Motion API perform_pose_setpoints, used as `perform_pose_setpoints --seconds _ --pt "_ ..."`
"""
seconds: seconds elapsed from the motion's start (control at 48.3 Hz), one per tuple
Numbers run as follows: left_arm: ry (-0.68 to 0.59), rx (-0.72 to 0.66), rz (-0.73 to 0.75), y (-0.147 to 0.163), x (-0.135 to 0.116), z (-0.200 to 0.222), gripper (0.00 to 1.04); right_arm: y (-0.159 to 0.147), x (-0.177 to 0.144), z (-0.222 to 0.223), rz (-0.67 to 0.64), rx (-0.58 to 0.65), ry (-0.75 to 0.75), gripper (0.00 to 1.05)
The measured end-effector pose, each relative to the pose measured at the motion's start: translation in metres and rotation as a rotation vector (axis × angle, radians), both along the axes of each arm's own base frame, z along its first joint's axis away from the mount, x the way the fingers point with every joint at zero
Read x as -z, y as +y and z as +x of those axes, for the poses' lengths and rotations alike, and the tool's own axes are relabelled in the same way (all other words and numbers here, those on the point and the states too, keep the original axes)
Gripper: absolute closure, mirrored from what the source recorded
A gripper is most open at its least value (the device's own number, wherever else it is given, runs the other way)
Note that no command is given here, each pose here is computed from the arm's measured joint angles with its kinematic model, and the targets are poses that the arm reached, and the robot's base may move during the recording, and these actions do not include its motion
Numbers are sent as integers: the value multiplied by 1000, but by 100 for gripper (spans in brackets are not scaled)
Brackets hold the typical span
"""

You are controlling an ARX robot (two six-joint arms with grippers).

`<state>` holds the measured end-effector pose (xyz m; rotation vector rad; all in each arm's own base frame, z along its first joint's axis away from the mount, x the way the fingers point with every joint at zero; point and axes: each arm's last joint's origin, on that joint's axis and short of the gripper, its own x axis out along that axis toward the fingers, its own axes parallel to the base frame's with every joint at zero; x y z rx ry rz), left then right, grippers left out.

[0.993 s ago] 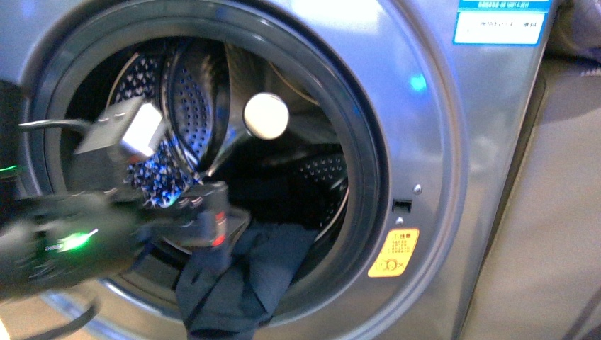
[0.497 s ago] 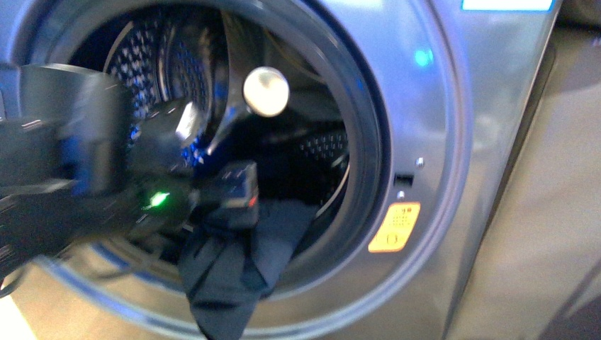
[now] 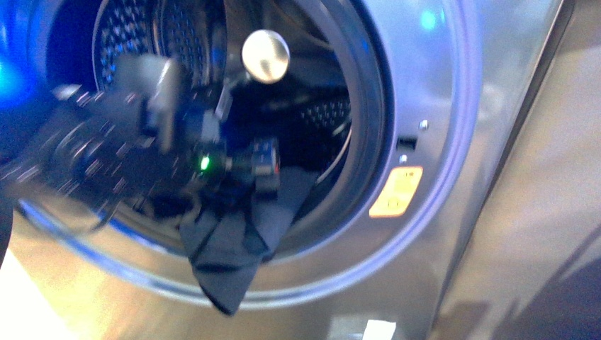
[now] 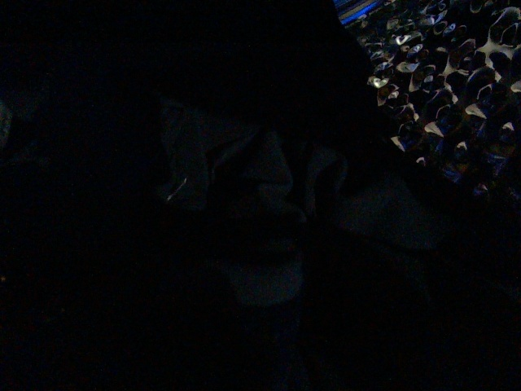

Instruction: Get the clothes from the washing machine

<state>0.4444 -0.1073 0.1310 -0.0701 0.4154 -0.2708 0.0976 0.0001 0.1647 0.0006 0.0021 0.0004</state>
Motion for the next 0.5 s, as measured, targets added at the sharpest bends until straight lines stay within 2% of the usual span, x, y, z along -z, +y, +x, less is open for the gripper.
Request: perform_pose_setpoints --seconds 0.497 --pt "83 128 38 -14 -5 67 7 0 0 0 0 0 0 8"
